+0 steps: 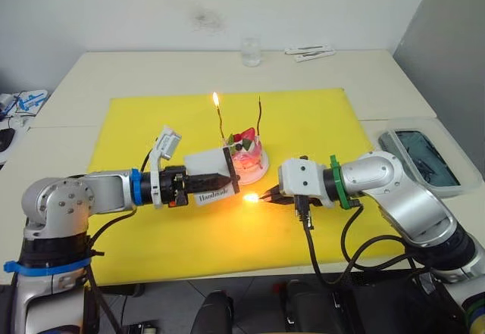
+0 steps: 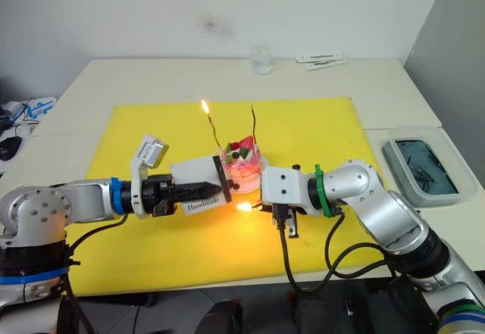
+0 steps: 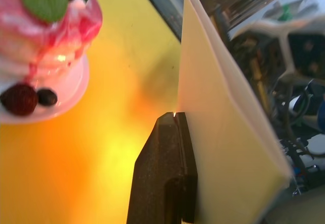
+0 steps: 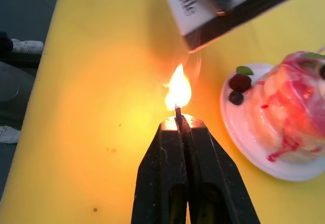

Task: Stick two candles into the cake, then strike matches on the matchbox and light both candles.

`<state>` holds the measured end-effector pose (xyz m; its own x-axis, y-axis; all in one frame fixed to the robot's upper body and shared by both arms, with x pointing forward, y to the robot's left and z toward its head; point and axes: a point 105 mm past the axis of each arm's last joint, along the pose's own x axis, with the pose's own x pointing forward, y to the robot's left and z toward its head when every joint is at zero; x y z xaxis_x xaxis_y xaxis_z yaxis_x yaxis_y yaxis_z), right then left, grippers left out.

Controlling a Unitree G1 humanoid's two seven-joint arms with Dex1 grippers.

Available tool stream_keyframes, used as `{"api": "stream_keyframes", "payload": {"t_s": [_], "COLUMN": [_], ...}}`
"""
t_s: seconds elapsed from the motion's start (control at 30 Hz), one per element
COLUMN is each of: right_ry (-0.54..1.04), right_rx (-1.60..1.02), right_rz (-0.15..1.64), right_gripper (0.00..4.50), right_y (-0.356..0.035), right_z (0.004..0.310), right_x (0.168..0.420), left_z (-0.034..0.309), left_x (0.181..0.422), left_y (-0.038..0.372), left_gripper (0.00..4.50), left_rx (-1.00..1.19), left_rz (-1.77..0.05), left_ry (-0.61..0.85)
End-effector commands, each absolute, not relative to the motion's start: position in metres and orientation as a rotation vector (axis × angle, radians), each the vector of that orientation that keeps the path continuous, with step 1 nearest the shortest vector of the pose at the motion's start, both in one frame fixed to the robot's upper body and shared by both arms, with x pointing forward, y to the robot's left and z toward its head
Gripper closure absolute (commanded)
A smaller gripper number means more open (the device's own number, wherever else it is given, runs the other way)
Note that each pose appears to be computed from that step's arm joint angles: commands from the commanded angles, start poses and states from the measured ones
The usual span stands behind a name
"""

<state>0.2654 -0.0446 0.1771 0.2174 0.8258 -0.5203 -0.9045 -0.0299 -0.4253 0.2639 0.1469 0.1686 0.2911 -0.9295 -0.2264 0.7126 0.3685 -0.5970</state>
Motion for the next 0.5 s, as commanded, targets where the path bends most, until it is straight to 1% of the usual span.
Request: {"api": "stream_keyframes", "payload": {"t_s": [0.03, 0.27, 0.5], "right_ry": [0.043, -0.013, -0.083], "right_rx": [-0.785, -0.726, -0.756], "right_rz": [1.333, 1.195, 1.056], "right_gripper": [4.47, 4.47, 4.47], "right_y": [-0.051, -0.061, -0.061], "right_z": [0.207, 0.240, 0.258], "right_x": [0.268, 0.296, 0.331], "left_z": [0.166, 0.145, 0.144], "left_x": [0.257, 0.249, 0.250], "left_y": [0.152, 0.150, 0.142], "left_gripper": [4.50, 4.50, 4.50], "left_rx": [-0.357, -0.304, -0.302], "left_rz": [-1.137, -1.156, -1.195], "left_ry": [0.598, 0.636, 0.619]}}
